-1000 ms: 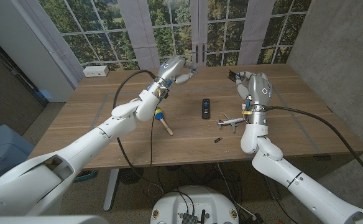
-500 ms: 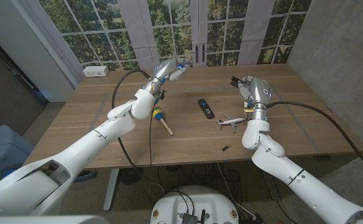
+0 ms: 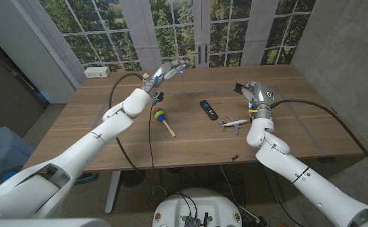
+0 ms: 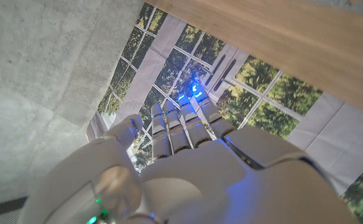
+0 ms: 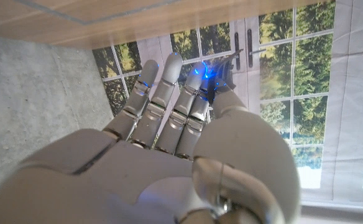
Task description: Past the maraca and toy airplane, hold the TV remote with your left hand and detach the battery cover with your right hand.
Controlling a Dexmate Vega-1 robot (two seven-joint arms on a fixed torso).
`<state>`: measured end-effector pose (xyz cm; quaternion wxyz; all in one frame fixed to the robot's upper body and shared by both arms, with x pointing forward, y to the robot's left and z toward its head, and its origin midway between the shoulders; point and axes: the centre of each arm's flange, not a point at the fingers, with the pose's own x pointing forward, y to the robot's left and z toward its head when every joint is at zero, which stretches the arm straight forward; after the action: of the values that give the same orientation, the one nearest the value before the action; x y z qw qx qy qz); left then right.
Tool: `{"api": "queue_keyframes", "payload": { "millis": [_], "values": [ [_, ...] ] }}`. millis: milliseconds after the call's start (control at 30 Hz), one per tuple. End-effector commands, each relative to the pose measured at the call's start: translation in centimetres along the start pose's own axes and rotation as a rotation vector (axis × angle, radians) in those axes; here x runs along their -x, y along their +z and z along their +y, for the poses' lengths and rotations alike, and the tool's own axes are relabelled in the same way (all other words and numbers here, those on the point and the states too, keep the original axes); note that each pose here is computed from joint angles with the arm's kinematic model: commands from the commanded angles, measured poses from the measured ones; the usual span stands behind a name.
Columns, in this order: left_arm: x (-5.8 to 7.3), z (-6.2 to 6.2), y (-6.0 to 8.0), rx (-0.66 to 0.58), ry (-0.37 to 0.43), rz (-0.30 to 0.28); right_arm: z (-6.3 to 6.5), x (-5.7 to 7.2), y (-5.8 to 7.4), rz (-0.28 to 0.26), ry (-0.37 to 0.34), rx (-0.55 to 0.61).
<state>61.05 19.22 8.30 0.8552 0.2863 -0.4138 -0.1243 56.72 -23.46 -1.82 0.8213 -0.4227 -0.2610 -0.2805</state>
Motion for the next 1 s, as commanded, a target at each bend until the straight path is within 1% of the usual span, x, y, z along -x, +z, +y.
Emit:
{"api": "queue_keyframes", "payload": {
  "millis": [33, 267, 433, 467, 533, 800, 1000],
  "values": [
    [0.2, 1.0, -1.8, 0.318, -0.059, 0.002, 1.4, -1.2, -1.0, 0.109, 0.119, 0.051],
    [-0.1, 1.2, -2.3, 0.420, -0.085, -0.010, 2.0, -1.8, -1.4, 0.165, 0.171, 0.106],
    [-0.1, 1.3, -2.7, 0.473, -0.090, -0.009, 2.3, -2.4, -1.4, 0.232, 0.232, 0.145],
    [-0.1, 1.3, -2.7, 0.480, -0.089, -0.009, 2.3, -2.6, -1.4, 0.261, 0.235, 0.144],
    [-0.1, 1.4, -2.8, 0.489, -0.088, -0.008, 2.5, -2.7, -1.5, 0.283, 0.255, 0.149],
    [0.1, 1.6, -3.0, 0.504, -0.091, -0.011, 2.8, -3.0, -1.4, 0.320, 0.289, 0.173],
    [0.1, 1.7, -3.1, 0.502, -0.091, -0.013, 2.6, -3.1, -1.4, 0.307, 0.292, 0.155]
  ]
}}
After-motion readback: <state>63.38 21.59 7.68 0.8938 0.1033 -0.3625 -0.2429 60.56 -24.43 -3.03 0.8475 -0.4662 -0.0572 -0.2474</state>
